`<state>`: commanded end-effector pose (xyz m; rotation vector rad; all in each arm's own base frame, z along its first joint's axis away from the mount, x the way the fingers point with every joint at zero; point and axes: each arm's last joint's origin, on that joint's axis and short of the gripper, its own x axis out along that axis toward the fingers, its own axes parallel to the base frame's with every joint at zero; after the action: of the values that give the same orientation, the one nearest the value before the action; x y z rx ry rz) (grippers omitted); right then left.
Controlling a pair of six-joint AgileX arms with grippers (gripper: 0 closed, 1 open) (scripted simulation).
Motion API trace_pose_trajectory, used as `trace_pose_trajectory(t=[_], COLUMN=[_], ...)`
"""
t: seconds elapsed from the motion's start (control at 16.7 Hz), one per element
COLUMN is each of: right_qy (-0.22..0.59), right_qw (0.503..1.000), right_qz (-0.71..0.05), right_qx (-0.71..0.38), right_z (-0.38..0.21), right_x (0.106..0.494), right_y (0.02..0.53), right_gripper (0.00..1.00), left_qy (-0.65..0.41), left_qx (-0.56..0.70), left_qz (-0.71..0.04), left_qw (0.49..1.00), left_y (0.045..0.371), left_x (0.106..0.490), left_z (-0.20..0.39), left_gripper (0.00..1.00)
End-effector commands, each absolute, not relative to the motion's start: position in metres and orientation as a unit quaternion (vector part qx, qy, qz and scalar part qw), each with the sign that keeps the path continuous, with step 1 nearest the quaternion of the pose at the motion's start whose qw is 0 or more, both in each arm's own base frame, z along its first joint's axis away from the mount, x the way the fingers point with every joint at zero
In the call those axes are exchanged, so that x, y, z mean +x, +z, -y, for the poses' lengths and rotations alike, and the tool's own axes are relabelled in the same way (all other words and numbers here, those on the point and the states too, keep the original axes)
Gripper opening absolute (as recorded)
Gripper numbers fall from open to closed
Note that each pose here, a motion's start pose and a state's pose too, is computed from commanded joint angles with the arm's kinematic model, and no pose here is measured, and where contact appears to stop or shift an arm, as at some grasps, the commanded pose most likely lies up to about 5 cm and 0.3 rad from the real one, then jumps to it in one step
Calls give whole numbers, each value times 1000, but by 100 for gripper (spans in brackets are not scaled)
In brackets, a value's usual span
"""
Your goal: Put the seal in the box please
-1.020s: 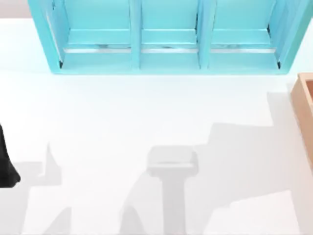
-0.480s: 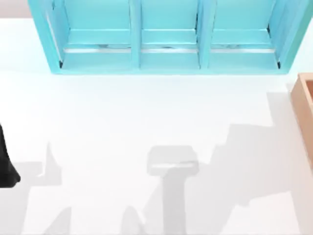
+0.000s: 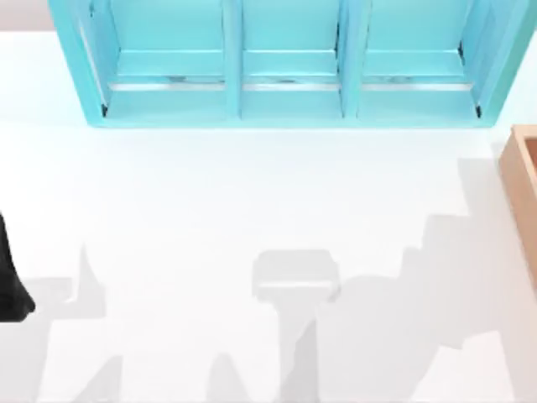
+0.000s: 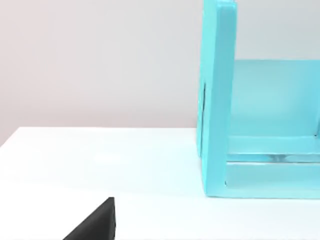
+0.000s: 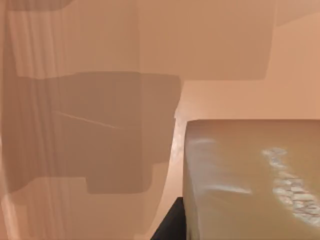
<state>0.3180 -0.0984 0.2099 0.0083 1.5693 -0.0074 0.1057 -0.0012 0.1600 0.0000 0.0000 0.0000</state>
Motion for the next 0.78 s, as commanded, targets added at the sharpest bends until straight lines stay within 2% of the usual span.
trace_pose_trajectory(t=[0.78], right_qy=[-3], right_qw=[708], right_qz=[-707], right_qx=[4], right_z=[98], right_x=[318], right_y=[210], right_gripper=[98], left_qy=[0], left_qx=[0], left_qz=[0], left_qw=[1000], left_y=[160], left_x=[106], left_z=[1], left_gripper=[100])
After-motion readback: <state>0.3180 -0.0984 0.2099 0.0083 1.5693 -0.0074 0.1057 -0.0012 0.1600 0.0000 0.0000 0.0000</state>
